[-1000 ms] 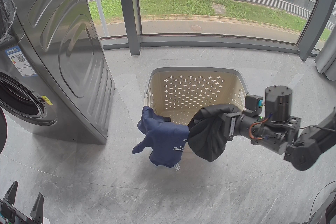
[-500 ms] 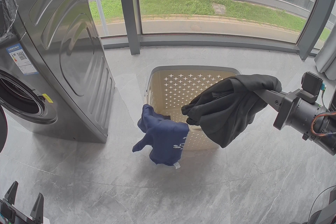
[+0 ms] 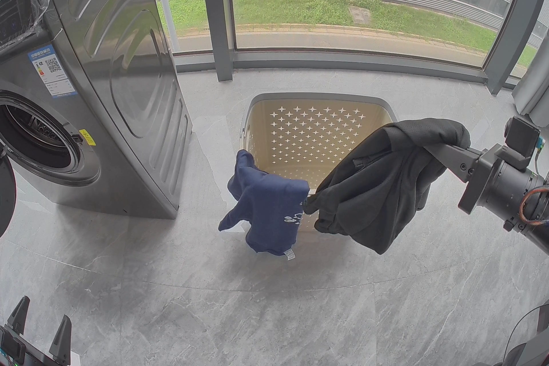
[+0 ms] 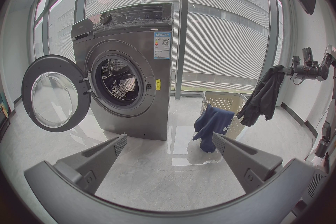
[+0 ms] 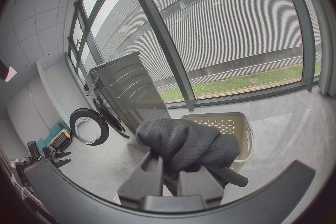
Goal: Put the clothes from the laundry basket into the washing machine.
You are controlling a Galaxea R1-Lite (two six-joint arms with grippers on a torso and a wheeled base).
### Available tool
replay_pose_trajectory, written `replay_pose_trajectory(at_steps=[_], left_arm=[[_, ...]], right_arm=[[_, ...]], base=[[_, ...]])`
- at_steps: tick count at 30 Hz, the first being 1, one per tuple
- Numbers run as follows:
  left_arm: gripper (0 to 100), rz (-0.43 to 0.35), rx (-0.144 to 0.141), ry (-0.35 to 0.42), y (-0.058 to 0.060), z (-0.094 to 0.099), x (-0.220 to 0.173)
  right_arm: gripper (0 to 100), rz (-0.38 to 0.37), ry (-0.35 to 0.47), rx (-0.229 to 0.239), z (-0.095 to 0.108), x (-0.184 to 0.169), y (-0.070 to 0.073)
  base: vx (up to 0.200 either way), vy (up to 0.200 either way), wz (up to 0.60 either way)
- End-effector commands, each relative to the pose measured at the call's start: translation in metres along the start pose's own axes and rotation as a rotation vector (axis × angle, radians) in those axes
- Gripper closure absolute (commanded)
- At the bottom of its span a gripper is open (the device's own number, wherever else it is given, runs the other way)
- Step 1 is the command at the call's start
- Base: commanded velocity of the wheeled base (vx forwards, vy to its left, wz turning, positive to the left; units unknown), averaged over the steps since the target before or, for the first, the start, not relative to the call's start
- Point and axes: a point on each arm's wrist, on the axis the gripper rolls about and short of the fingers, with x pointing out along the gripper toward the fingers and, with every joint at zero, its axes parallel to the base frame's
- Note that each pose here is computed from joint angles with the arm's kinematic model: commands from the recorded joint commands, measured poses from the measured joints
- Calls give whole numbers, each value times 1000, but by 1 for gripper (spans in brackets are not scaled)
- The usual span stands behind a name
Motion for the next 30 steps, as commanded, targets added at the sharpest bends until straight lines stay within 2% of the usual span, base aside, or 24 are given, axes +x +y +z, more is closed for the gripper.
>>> replay_pose_trajectory(at_steps=[1,30], left_arm=[[0,0,-2,0,0,-5,0],[0,0,-3,0,0,-5,0]], right_arm=[[100,0,8,0,-2,0,0],[100,9,-17,3,1,3,1]], base=[[0,200,0],[0,200,0]])
